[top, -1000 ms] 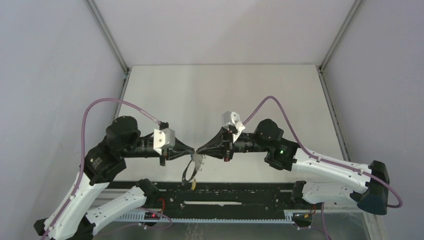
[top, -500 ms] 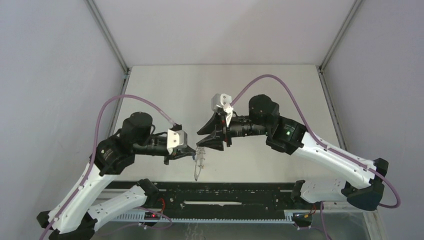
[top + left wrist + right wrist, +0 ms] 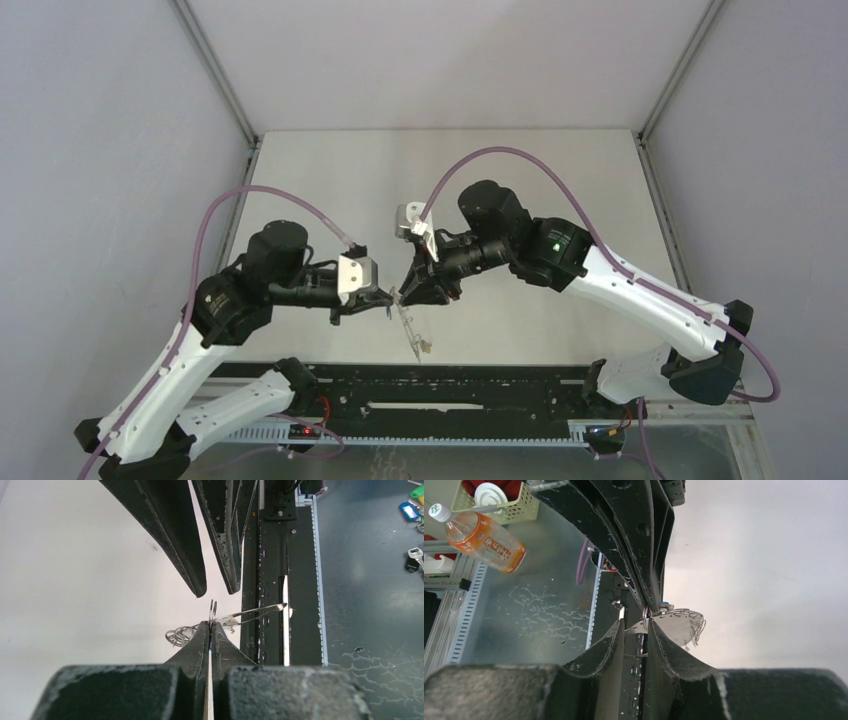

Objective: Put the keys on the keyring
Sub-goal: Adjust the key on the keyring.

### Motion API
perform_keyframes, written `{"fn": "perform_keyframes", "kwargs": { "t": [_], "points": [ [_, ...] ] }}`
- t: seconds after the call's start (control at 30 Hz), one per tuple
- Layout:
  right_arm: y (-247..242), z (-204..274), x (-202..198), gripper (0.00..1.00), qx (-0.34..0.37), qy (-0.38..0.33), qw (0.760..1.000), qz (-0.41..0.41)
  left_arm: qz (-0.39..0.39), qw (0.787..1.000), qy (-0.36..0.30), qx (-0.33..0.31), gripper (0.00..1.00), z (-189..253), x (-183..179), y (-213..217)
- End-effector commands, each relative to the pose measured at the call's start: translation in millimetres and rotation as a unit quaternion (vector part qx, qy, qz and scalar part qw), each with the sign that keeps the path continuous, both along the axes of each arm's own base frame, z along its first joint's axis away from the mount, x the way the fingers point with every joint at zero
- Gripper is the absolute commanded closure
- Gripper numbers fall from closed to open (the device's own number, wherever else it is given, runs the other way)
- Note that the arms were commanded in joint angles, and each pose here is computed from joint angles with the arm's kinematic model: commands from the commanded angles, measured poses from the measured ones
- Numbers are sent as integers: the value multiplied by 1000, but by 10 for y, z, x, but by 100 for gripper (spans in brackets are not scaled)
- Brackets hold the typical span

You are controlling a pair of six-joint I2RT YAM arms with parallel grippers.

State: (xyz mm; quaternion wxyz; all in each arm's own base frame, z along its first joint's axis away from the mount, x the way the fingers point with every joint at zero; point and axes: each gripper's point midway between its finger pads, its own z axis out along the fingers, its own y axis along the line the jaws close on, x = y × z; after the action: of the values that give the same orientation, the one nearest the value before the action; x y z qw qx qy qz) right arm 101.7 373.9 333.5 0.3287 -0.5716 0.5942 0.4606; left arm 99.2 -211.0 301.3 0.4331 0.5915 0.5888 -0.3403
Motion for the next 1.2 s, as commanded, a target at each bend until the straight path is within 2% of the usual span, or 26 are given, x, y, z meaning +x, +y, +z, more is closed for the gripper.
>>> {"fn": "perform_keyframes", "kwargs": {
  "t": [0.0, 0.37, 0.63, 0.9, 0.93, 1.0, 1.07, 1.1, 1.17],
  "points": [
    [14, 71, -33, 69, 1, 1, 1000, 14, -6, 998, -46, -39, 100, 296, 14, -33],
    [150, 73, 13, 78, 18, 0, 1000, 13, -9, 998, -43, -48, 100, 308, -15, -37],
    [185, -14, 8, 96, 11, 10, 1000, 19, -14, 998, -40, -50, 100, 318, -24, -56],
    [192, -101, 39, 91, -11, 10, 1000, 9, -14, 998, -40, -53, 100, 354, -30, -57],
    [196, -96, 37, 91, -12, 8, 1000, 10, -14, 998, -40, -53, 100, 358, -28, -59],
    [208, -82, 31, 100, -11, 7, 1000, 13, -14, 998, -40, -54, 100, 364, -29, -59],
    [222, -51, 31, 100, -2, 6, 1000, 13, -14, 998, -41, -55, 100, 374, -32, -55],
    [225, -26, 56, 100, 6, 4, 1000, 3, -14, 997, -42, -55, 97, 375, -31, -57],
    [217, 31, 98, 100, 29, 6, 999, -16, -6, 997, -48, -55, 73, 388, -7, -42]
  ]
}}
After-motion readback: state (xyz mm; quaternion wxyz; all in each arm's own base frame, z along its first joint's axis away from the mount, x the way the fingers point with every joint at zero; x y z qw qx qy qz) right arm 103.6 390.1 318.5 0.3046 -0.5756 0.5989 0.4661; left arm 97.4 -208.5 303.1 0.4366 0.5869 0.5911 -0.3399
